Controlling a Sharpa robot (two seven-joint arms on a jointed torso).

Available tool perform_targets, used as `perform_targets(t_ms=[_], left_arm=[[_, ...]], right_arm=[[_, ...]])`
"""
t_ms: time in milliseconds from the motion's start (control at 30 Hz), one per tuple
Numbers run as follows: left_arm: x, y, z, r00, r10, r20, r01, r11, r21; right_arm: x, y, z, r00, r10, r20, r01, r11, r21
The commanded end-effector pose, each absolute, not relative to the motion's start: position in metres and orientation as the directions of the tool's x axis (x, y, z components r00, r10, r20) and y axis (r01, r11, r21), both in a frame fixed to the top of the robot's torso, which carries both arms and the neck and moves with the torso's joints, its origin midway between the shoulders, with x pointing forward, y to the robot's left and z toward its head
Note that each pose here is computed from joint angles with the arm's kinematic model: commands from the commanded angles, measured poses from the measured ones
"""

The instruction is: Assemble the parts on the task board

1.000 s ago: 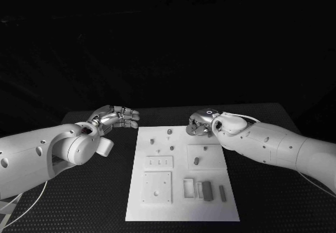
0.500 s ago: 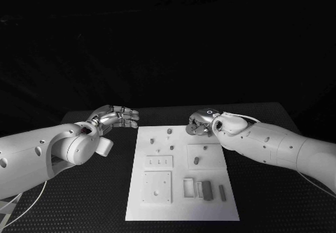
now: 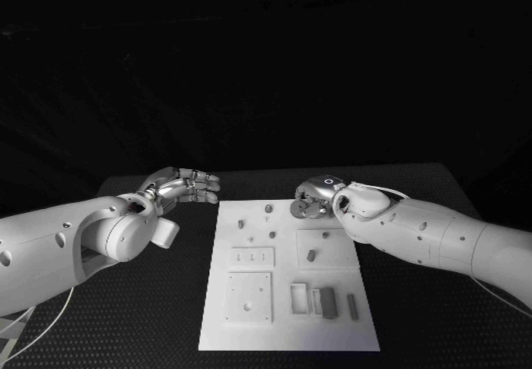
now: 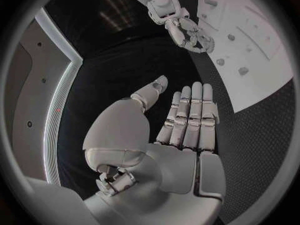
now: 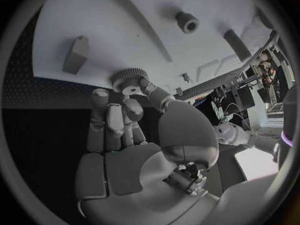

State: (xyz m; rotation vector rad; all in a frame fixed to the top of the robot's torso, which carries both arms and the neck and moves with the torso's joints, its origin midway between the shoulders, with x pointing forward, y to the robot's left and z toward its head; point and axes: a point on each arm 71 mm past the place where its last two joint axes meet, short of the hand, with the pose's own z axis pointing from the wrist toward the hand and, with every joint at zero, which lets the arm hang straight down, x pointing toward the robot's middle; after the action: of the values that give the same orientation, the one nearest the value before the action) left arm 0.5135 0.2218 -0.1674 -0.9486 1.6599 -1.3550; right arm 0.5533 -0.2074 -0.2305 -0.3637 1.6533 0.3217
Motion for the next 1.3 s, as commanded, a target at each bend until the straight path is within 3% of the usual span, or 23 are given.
perform_targets(t_ms=[33, 333, 667, 1300], left_arm=[[0.513, 0.221, -0.166, -0.424, -0.9, -0.104, -0.067, 0.145, -0.987], [0.513, 0.222, -0.166, -0.422, -0.9, -0.104, -0.067, 0.145, -0.987], [0.512, 0.222, -0.165, -0.421, -0.901, -0.104, -0.067, 0.145, -0.987], [0.514, 0.213, -0.165, -0.434, -0.895, -0.103, -0.062, 0.144, -0.988]], right_arm=[[0.551, -0.203, -0.227, -0.064, -0.113, -0.991, -0.424, 0.903, -0.075], [0.536, -0.17, -0.201, 0.041, -0.068, -0.997, -0.49, 0.868, -0.08], [0.525, -0.145, -0.198, 0.066, -0.078, -0.995, -0.543, 0.834, -0.101], [0.521, -0.109, -0.229, 0.022, -0.088, -0.996, -0.581, 0.81, -0.085]])
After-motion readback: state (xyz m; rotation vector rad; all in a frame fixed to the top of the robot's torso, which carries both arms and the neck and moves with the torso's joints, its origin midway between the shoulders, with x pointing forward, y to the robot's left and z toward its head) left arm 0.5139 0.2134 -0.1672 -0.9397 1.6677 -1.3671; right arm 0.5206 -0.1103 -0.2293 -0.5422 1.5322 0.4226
